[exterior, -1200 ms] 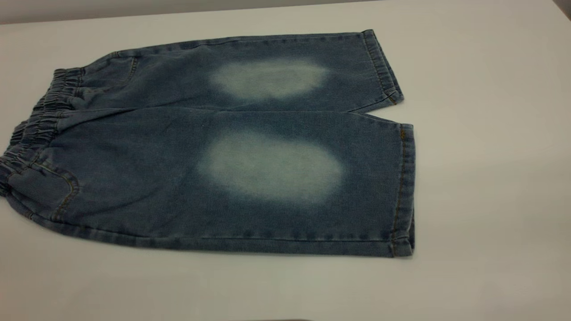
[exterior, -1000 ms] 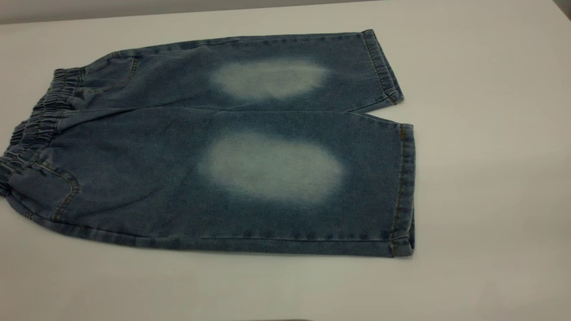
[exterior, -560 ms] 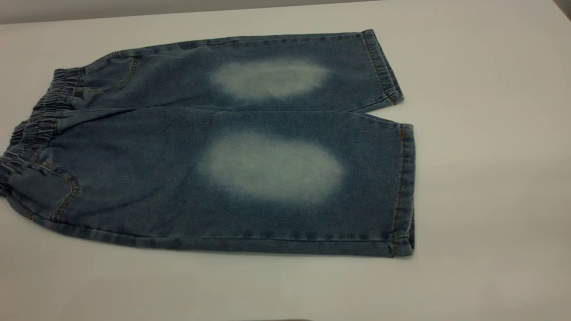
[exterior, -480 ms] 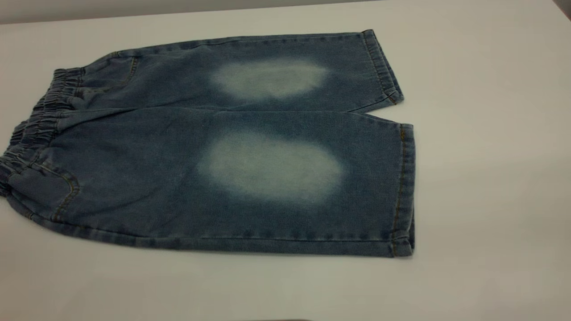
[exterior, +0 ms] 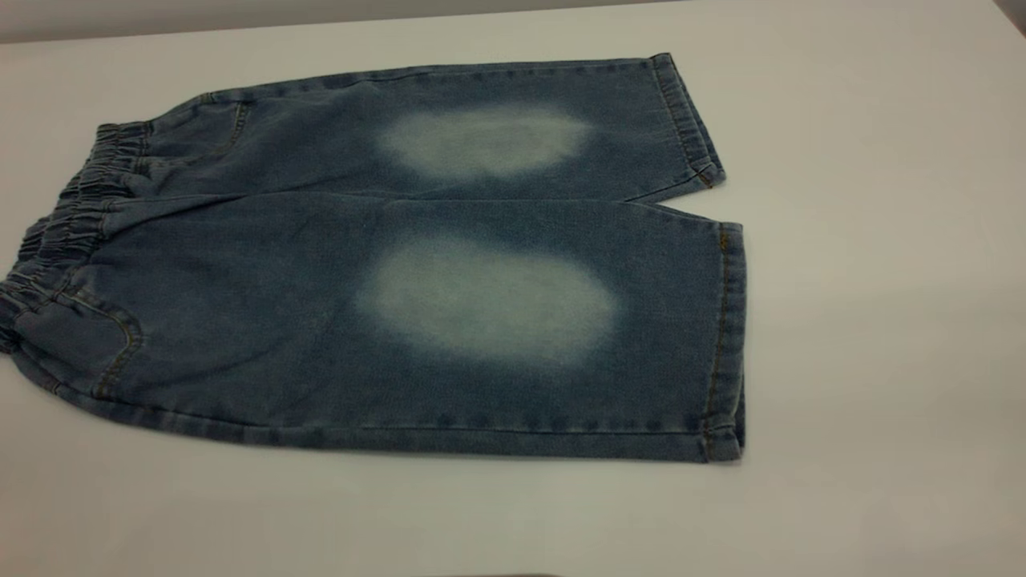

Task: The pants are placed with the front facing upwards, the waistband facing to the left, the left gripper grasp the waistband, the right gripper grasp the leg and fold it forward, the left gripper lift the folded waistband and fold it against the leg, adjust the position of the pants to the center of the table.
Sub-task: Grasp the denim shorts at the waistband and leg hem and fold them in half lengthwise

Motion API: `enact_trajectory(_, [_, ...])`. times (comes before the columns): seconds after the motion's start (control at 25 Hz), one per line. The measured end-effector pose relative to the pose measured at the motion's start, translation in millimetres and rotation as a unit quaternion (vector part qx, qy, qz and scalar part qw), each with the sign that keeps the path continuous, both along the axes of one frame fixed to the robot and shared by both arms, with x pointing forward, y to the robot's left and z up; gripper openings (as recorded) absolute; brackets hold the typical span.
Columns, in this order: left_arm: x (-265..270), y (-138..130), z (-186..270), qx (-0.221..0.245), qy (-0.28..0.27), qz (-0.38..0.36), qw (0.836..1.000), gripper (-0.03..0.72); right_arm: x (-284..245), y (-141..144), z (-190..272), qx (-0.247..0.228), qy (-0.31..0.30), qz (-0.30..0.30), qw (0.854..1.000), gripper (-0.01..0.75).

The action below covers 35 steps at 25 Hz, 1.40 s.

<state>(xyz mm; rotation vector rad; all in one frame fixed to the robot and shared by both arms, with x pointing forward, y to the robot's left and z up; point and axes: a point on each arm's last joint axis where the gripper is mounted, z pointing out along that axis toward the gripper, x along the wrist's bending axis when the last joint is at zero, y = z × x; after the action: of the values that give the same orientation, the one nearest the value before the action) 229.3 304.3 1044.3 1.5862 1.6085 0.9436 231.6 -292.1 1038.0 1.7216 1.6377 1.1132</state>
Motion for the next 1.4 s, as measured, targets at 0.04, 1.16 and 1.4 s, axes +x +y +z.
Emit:
enact_trajectory(0.04, [0.0, 0.0, 0.0, 0.000, 0.000, 0.000, 1.000, 0.537, 0.0, 0.0, 0.0, 0.000, 0.000, 0.000, 1.000, 0.353])
enact_trajectory(1.16, [25.5, 2.7, 20.5, -0.010, 0.034, 0.023, 0.999, 0.509, 40.9, 13.3, 5.2, -0.010, 0.090, 0.061, 0.994, 0.403])
enact_trajectory(1.4, [98.1, 12.1, 15.6, -0.002, 0.143, 0.085, 0.986, 0.506, 100.2, 30.0, -0.3, 0.028, 0.140, 0.103, 0.984, 0.432])
